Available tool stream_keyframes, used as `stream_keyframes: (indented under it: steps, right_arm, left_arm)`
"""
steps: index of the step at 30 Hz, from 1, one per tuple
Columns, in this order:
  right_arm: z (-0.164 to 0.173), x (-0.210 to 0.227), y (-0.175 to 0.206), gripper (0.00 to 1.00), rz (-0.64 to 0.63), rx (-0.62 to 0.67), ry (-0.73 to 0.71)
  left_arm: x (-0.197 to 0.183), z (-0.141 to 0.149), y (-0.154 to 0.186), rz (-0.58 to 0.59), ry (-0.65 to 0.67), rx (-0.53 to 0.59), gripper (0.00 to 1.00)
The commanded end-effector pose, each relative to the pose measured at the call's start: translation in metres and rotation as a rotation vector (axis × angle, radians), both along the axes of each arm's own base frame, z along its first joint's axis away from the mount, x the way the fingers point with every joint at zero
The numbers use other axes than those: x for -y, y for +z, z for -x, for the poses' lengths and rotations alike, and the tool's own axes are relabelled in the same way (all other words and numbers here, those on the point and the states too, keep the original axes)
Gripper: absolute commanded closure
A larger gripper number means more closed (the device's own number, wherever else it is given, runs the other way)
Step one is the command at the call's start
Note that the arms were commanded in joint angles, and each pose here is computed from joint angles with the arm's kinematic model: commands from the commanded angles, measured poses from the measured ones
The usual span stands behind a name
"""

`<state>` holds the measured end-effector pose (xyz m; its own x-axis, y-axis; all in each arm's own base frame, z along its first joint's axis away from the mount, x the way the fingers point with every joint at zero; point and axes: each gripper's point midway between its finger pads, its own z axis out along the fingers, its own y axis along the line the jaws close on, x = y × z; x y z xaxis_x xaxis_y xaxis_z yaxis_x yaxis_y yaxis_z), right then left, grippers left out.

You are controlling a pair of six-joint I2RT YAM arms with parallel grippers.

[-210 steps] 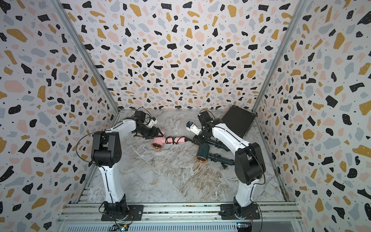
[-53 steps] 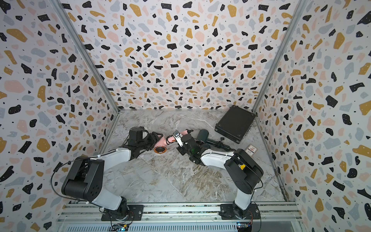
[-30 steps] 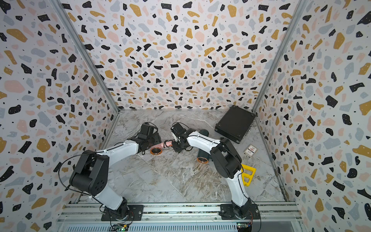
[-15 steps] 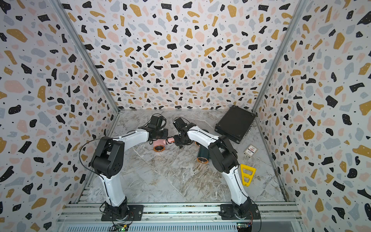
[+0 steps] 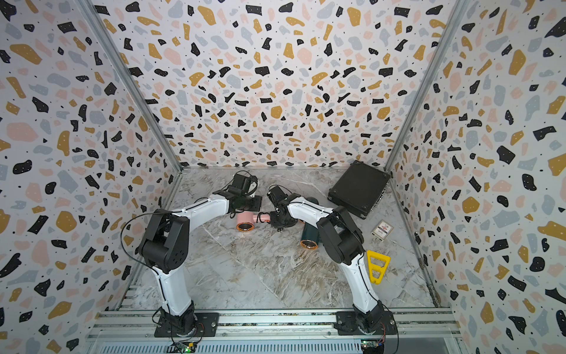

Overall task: Wrap the cord around the hair dryer
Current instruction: Place the hair dryer at the center of the board, then reset both arms

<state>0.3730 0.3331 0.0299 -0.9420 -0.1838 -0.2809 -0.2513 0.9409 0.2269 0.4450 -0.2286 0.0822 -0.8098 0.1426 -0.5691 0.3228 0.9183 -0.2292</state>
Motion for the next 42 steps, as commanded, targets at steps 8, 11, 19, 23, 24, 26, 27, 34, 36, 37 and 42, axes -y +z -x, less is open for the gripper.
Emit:
stream_keyframes:
  steps: [8, 11, 19, 23, 24, 26, 27, 34, 36, 37, 42]
  right_arm:
    - [0.013, 0.020, 0.017, 0.62, -0.022, 0.038, -0.057]
    - [0.014, 0.023, 0.044, 0.61, -0.041, 0.085, -0.040]
    - [0.013, 0.023, 0.116, 0.17, -0.164, 0.259, 0.099]
    - [-0.002, 0.057, 0.129, 0.08, -0.156, 0.288, 0.091]
    - [-0.007, 0.067, 0.133, 0.01, -0.149, 0.319, 0.089]
    - [-0.027, 0.090, 0.146, 0.00, -0.127, 0.473, 0.047]
    - [-0.038, 0.105, 0.150, 0.00, -0.102, 0.557, -0.007]
    - [-0.076, 0.206, 0.146, 0.01, 0.457, 0.846, -0.037]
    - [-0.073, 0.230, 0.148, 0.01, 0.514, 0.877, -0.060]
    - [-0.070, 0.243, 0.146, 0.01, 0.525, 0.877, -0.089]
    - [-0.051, 0.294, 0.124, 0.01, 0.447, 0.792, -0.221]
  left_arm:
    - [0.033, 0.009, -0.026, 0.032, -0.057, -0.058, 1.00]
    - [0.033, 0.000, -0.006, 0.027, -0.064, -0.005, 1.00]
    - [0.039, -0.021, 0.064, 0.002, -0.128, 0.137, 0.85]
    - [0.020, -0.023, 0.103, -0.025, -0.115, 0.237, 0.61]
    - [0.012, -0.022, 0.111, -0.029, -0.105, 0.260, 0.54]
    - [-0.010, -0.022, 0.124, -0.038, -0.066, 0.315, 0.35]
    - [-0.021, -0.022, 0.129, -0.040, -0.046, 0.344, 0.27]
    - [-0.130, -0.007, 0.129, -0.154, 0.189, 0.384, 0.04]
    - [-0.161, 0.006, 0.126, -0.208, 0.270, 0.383, 0.02]
    - [-0.174, 0.011, 0.127, -0.216, 0.308, 0.409, 0.02]
    - [-0.212, 0.041, 0.104, -0.274, 0.425, 0.503, 0.00]
